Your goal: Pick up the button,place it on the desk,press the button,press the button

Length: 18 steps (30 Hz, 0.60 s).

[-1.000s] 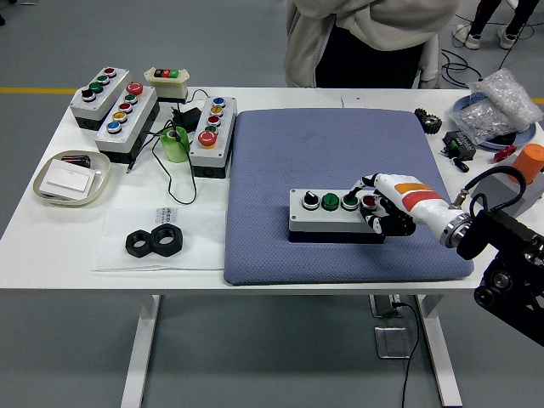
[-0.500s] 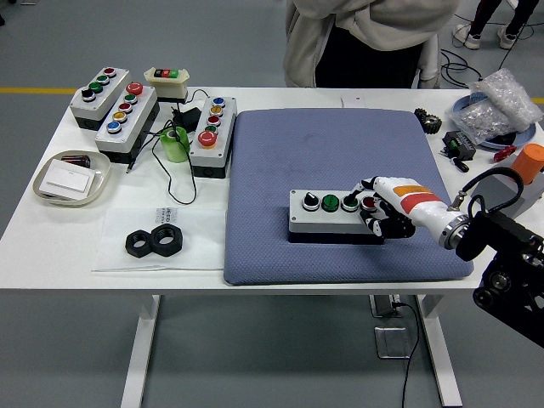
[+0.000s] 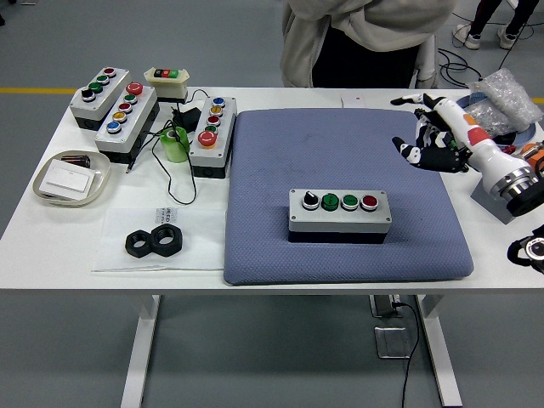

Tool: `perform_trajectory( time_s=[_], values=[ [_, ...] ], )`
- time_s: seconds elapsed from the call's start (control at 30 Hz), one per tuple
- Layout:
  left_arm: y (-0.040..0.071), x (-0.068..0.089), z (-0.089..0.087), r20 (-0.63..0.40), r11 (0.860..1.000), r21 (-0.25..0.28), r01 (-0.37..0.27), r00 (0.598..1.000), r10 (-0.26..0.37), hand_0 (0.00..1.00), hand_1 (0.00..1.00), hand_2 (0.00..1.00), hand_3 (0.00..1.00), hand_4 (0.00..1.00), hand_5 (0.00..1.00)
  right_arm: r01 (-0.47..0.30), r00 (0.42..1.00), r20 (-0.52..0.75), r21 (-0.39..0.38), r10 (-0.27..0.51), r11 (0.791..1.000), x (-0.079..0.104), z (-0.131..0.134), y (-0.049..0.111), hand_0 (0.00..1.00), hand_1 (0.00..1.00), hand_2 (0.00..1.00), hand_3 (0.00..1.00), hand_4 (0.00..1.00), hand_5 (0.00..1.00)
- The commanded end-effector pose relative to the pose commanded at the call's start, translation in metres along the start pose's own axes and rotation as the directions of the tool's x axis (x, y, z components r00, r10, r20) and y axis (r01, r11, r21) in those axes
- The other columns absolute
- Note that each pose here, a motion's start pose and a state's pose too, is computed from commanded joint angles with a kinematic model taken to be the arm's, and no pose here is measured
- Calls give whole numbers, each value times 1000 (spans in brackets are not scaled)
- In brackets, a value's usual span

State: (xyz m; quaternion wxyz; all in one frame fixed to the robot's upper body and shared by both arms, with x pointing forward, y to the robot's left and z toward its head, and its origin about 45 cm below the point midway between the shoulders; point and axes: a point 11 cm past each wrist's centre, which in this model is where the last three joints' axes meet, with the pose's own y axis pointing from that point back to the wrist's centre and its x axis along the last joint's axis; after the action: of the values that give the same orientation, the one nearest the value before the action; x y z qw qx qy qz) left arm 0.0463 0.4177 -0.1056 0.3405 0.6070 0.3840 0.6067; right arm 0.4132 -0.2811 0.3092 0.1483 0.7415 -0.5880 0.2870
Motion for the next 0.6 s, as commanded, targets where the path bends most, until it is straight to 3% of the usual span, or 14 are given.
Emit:
perform_trajectory(
  time_s=[0.1,0.13,0.4,0.6],
  values=[
    [0,0,0,1,1000,1,0,1000,0,746,781,852,767,539,998,-62,991,119,-35,66,997,19,10,0,845,687,718,954,762,408],
    [0,0,0,2,1000,1,0,1000,0,746,781,852,767,539,998,-89,984,152,-52,96,995,26,15,1,936,809,879,944,748,430],
    [0,0,-1,2,1000,2,-1,1000,1,746,781,852,767,539,998,-170,867,437,-195,241,966,45,49,9,952,846,914,928,727,440],
    [-1,0,-3,1,1000,4,-2,1000,2,746,781,852,767,539,998,-207,707,610,-305,358,930,54,70,17,955,853,905,919,718,446]
  ],
)
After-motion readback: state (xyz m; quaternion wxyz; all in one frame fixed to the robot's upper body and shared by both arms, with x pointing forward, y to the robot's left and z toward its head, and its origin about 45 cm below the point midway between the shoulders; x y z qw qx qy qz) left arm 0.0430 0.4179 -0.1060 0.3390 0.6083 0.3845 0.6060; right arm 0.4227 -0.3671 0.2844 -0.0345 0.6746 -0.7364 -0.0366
